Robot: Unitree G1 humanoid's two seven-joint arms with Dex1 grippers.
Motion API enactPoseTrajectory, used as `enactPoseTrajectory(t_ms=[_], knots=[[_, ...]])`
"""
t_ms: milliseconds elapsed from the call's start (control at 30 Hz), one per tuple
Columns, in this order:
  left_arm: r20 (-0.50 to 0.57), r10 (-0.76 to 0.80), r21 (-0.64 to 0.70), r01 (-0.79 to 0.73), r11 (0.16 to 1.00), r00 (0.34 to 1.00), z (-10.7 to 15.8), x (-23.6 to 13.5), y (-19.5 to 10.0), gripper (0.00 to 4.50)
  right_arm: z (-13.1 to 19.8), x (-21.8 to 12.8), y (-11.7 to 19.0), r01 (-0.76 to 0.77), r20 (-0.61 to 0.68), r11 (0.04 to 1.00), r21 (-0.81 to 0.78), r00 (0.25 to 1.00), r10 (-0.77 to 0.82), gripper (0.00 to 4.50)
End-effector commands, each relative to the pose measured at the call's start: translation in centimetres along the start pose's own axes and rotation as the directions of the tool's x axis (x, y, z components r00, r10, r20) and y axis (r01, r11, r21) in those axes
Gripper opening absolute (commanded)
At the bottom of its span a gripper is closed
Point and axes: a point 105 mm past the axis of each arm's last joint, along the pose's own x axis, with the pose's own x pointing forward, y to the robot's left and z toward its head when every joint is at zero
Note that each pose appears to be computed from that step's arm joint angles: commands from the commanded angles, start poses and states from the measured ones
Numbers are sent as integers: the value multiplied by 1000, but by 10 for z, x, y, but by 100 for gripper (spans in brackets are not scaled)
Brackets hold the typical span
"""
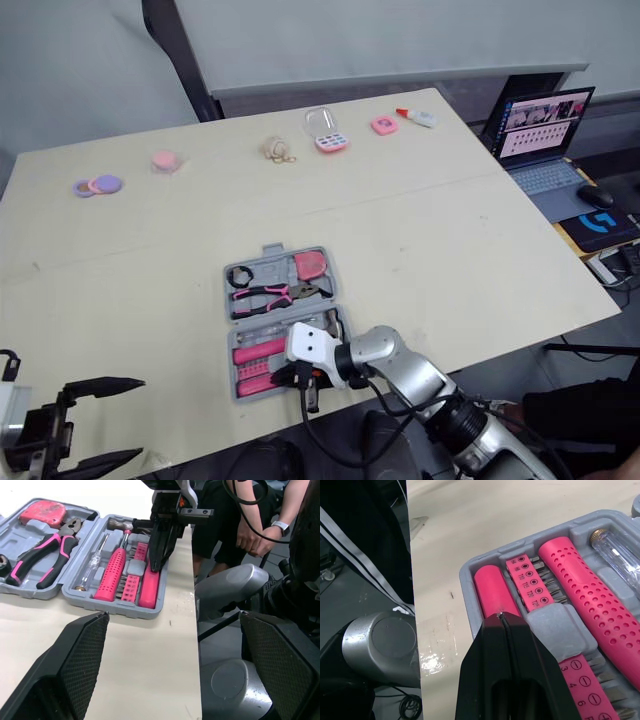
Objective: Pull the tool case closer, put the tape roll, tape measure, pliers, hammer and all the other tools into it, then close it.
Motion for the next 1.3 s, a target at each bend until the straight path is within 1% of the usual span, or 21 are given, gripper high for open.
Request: enactPoseTrajectory(t_ms=[33,100,233,333,400,467,567,667,733,767,800,867,900,1000,1033,1067,1100,1133,1167,1300], knots=[[6,-7,13,7,1000,1000,4,-2,-2,450,-7,-1,3,-1,-22,1000,10,1000,2,2],[10,-7,14,7,1000,1000,4,-1,-1,450,-1,-3,1,8,-1,1000,-2,1000,-8,2],[21,0,13,0,1000,1000,5,2,4,450,24,-15,-3,40,64,999,-33,997,-38,2],[41,13,-9,-13,1000,999,5,8,6,450,48,-45,-8,119,107,991,-65,988,-112,2],[42,24,-27,-22,999,999,2,9,8,450,52,-63,-9,159,95,984,-75,984,-152,2],[33,91,-72,-88,994,995,-3,8,14,450,51,-84,-11,227,94,972,-63,971,-220,2],[-6,186,-101,-185,978,983,-11,8,23,450,38,-116,-13,323,41,946,-36,946,-322,2],[-24,248,-135,-249,959,968,-18,12,28,450,13,-146,1,350,-51,936,40,936,-348,2],[-27,287,-144,-288,947,958,-22,11,31,450,1,-158,12,360,-89,928,97,932,-352,2],[-23,293,-155,-293,943,956,-24,11,31,450,-4,-162,16,367,-105,922,121,929,-355,53],[-22,305,-167,-305,938,952,-25,9,33,450,-8,-165,20,371,-119,918,142,927,-357,80],[-30,336,-179,-336,925,941,-28,4,36,450,-17,-175,26,384,-145,906,177,921,-362,185],[-33,348,-185,-348,919,937,-28,2,37,450,-21,-180,29,391,-158,901,188,918,-365,230],[-40,350,-159,-351,923,936,-32,0,30,450,-31,-193,34,409,-178,887,216,910,-376,374],[-35,355,-143,-357,923,934,-33,-1,27,450,-34,-197,37,410,-183,884,223,909,-375,428],[-36,366,-134,-367,920,930,-35,-2,23,450,-36,-199,40,412,-184,882,227,908,-377,446],[-56,366,-127,-371,920,929,-40,-2,18,450,-38,-202,42,420,-183,877,232,905,-385,446],[-64,378,-154,-383,911,924,-44,-3,15,450,-39,-206,44,432,-181,873,227,899,-398,446],[-72,400,-184,-406,895,914,-47,-4,14,450,-41,-210,45,447,-182,867,221,892,-413,446],[-132,454,-184,-472,862,881,-57,-7,15,450,-51,-217,46,494,-194,851,178,865,-462,446]])
